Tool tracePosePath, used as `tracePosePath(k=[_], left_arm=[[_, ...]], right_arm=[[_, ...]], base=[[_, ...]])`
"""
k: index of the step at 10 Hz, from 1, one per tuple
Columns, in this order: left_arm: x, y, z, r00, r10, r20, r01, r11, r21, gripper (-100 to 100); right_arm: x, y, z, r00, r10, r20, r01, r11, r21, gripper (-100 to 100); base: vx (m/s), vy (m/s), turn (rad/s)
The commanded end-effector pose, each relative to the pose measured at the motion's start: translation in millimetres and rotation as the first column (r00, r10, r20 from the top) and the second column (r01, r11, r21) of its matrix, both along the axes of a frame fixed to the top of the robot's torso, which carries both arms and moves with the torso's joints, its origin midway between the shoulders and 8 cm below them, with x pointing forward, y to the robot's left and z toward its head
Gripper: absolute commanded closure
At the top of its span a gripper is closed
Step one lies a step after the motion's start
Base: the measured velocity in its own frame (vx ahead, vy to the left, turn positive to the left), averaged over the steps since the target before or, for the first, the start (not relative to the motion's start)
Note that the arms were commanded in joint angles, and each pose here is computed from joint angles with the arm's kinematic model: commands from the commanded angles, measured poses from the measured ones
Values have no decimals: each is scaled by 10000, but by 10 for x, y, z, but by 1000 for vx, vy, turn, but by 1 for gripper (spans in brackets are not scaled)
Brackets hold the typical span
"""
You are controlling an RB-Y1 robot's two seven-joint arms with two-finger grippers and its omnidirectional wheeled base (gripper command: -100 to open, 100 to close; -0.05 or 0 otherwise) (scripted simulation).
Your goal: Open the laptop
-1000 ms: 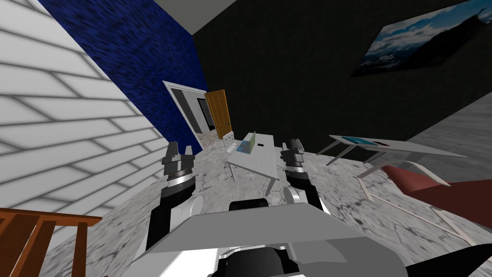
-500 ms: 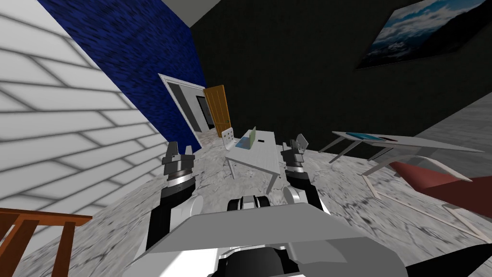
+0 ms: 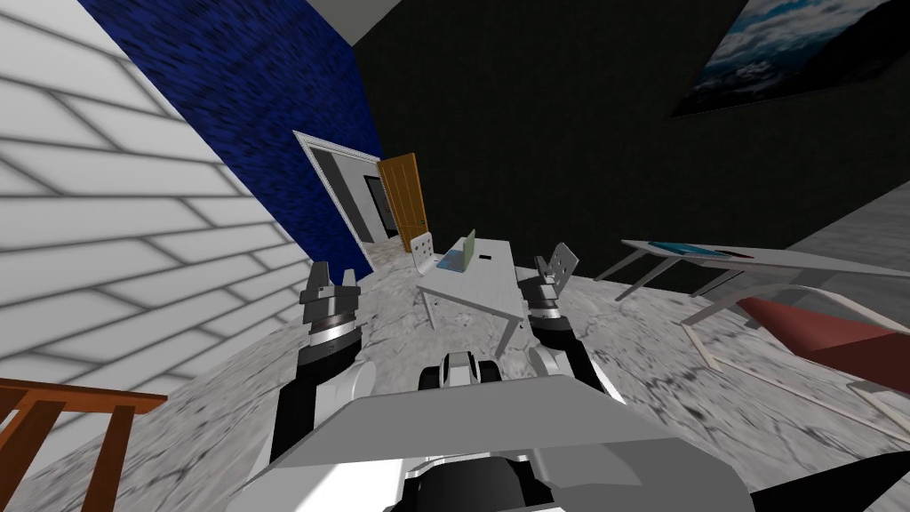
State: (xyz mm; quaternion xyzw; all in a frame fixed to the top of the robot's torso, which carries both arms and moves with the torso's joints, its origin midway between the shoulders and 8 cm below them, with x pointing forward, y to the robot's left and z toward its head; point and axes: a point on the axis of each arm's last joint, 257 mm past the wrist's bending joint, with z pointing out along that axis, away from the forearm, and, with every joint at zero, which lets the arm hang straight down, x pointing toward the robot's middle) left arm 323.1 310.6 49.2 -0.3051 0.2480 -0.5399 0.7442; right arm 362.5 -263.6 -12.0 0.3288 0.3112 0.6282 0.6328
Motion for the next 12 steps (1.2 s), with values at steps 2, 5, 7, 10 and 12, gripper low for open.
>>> tracePosePath(k=[2,5,7,10,12], left_arm=[[0,0,0,10000,0,0,0,10000,0,0],[0,0,0,10000,0,0,0,10000,0,0],[0,0,0,10000,0,0,0,10000,0,0],[0,0,0,10000,0,0,0,10000,0,0],[0,0,0,10000,0,0,0,10000,0,0]], right_arm=[[106,109,-153,9991,-6,-424,-72,9833,-1820,-100],[203,170,-305,9973,-222,-695,-32,9384,-3454,-100],[270,193,-413,9958,-435,-803,20,8896,-4568,-100],[373,199,-579,9932,-815,-826,129,7848,-6197,-100],[446,177,-695,9913,-1083,-754,206,6911,-7225,-100]], base=[[36,47,40],[43,53,48],[49,69,52],[62,66,58],[53,72,55]])
